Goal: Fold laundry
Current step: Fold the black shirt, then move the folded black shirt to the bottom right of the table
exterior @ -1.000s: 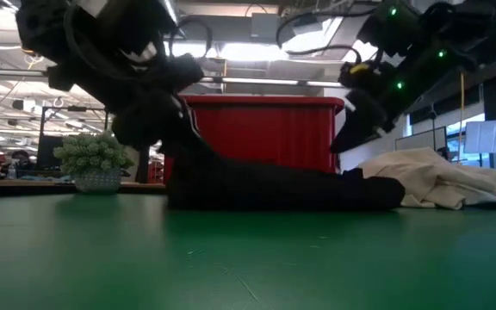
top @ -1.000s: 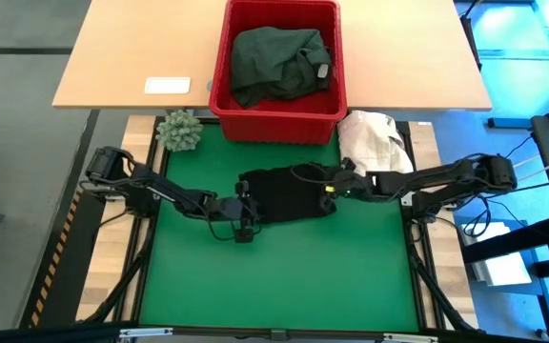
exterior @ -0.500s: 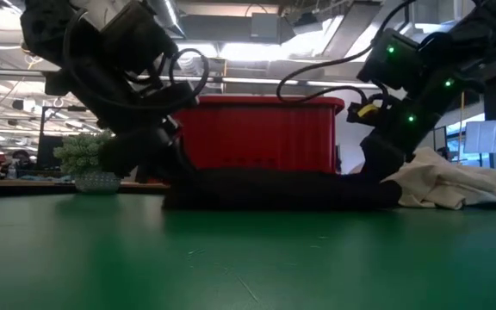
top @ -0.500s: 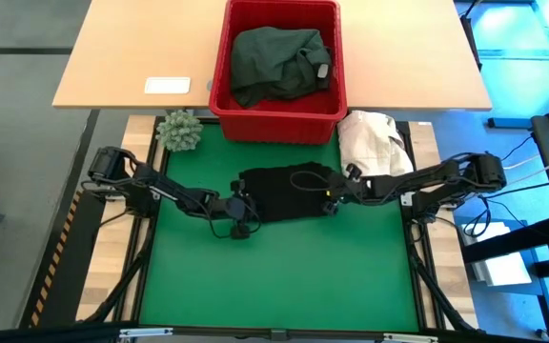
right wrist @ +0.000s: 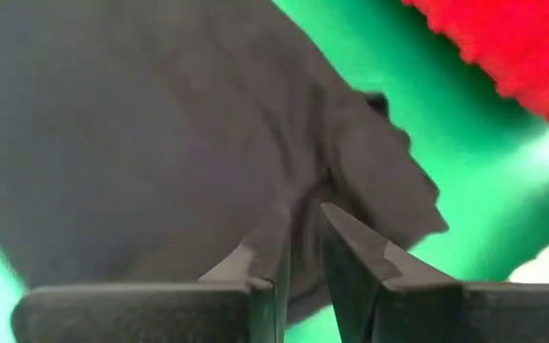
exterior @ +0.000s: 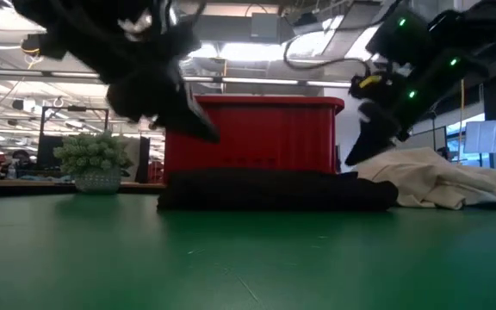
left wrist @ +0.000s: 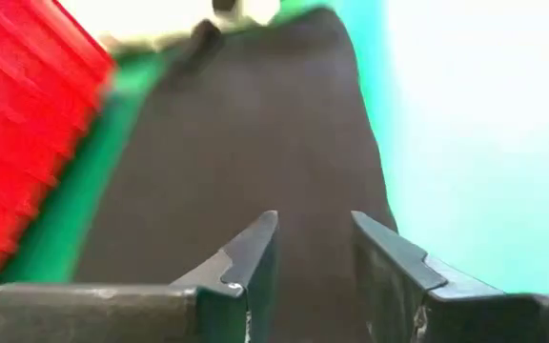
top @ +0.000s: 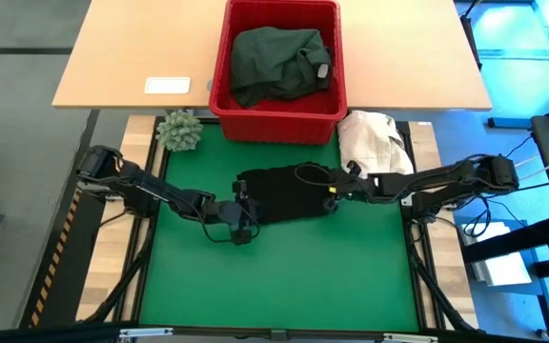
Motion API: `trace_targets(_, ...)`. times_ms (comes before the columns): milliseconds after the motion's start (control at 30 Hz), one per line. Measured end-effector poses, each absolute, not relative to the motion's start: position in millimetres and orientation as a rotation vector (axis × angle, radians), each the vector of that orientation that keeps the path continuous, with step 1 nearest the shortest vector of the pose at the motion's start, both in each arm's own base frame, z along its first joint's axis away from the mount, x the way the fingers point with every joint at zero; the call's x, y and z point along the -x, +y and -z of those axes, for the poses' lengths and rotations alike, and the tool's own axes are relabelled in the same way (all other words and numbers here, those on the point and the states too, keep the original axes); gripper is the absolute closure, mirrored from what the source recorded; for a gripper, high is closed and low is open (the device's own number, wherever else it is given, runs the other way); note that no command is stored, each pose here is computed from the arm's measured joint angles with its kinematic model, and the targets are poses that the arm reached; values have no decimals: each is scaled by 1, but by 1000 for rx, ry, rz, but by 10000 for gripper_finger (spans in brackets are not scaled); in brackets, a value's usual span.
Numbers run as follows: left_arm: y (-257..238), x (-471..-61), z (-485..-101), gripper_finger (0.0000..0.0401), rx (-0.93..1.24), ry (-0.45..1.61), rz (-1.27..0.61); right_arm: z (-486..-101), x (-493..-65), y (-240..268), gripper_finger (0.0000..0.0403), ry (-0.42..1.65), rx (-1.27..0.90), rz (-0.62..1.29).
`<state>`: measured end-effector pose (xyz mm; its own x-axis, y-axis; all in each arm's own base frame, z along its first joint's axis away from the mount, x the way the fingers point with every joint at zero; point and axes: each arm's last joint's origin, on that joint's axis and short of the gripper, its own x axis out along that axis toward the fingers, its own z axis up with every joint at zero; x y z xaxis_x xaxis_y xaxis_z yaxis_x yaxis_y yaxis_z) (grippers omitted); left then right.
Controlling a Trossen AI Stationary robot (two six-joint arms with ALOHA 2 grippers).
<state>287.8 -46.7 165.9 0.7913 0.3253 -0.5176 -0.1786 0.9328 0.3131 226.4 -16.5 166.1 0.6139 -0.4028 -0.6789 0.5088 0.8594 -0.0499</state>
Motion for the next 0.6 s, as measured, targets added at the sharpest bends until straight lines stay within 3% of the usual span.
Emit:
trace_targets(200,-49,-300,-194,279,-283,505,-328,-188,-228,7,343,575,-96,457)
trace_targets(600,-43,-301,-192,279,-178,499,-318,-194,-229,36,343,500,56,391)
